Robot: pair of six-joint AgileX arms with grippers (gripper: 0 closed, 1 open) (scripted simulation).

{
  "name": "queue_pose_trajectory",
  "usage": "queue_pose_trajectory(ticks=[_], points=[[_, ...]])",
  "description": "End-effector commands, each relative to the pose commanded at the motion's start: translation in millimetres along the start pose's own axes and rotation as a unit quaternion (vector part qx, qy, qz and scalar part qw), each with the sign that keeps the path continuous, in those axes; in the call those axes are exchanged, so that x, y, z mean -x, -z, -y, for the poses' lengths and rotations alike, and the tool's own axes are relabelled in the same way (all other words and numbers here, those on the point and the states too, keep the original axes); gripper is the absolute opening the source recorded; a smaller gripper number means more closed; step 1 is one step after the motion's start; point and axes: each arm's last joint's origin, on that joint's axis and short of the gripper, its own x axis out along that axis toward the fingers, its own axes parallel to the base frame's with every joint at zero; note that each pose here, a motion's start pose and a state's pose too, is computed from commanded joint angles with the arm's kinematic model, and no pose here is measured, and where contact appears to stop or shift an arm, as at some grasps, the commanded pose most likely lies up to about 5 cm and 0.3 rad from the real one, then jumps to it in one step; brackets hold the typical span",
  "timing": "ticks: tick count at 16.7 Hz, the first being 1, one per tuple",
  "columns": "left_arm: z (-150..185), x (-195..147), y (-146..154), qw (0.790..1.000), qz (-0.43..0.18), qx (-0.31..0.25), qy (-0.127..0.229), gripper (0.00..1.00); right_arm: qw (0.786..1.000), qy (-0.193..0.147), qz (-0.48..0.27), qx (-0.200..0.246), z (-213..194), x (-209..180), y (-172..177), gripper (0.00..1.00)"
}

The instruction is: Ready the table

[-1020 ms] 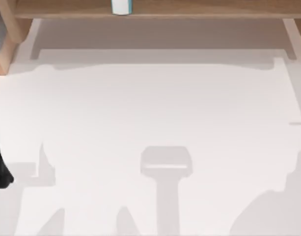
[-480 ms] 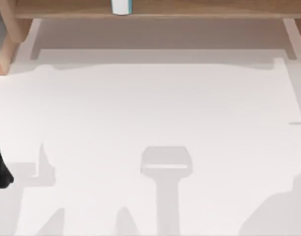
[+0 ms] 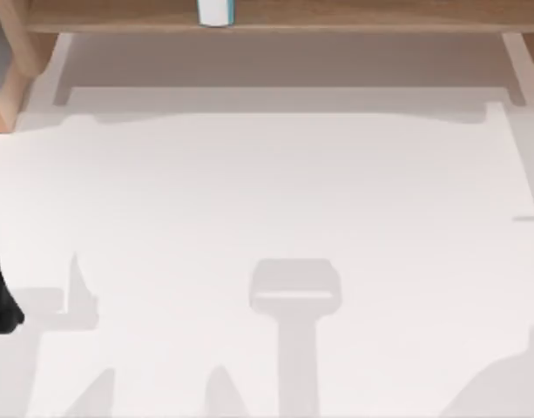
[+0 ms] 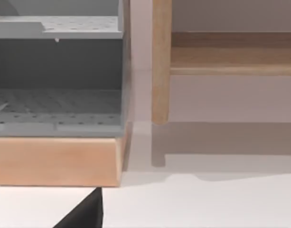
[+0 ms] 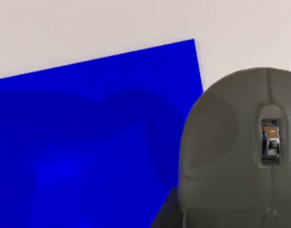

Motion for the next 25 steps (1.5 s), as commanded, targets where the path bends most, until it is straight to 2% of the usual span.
queue_pose_trajectory(ticks=[7,13,18,25], points=[[0.0,0.0,0.0,1.0,0.0,0.0,0.0,1.0,1.0,0.0,-0.017,0.002,-2.5,-3.1,4.8,0.0],[0.0,0.0,0.0,1.0,0.0,0.0,0.0,1.0,0.993,-0.067,-0.055,0.082,-34.6,-18.2,2.9,0.0],[0.0,0.0,0.0,1.0,0.0,0.0,0.0,1.0,0.992,-0.071,-0.06,0.086,-36.4,-20.1,4.2,0.0],[0.0,0.0,0.0,1.0,0.0,0.0,0.0,1.0,0.992,-0.071,-0.06,0.086,-36.4,-20.1,4.2,0.53]])
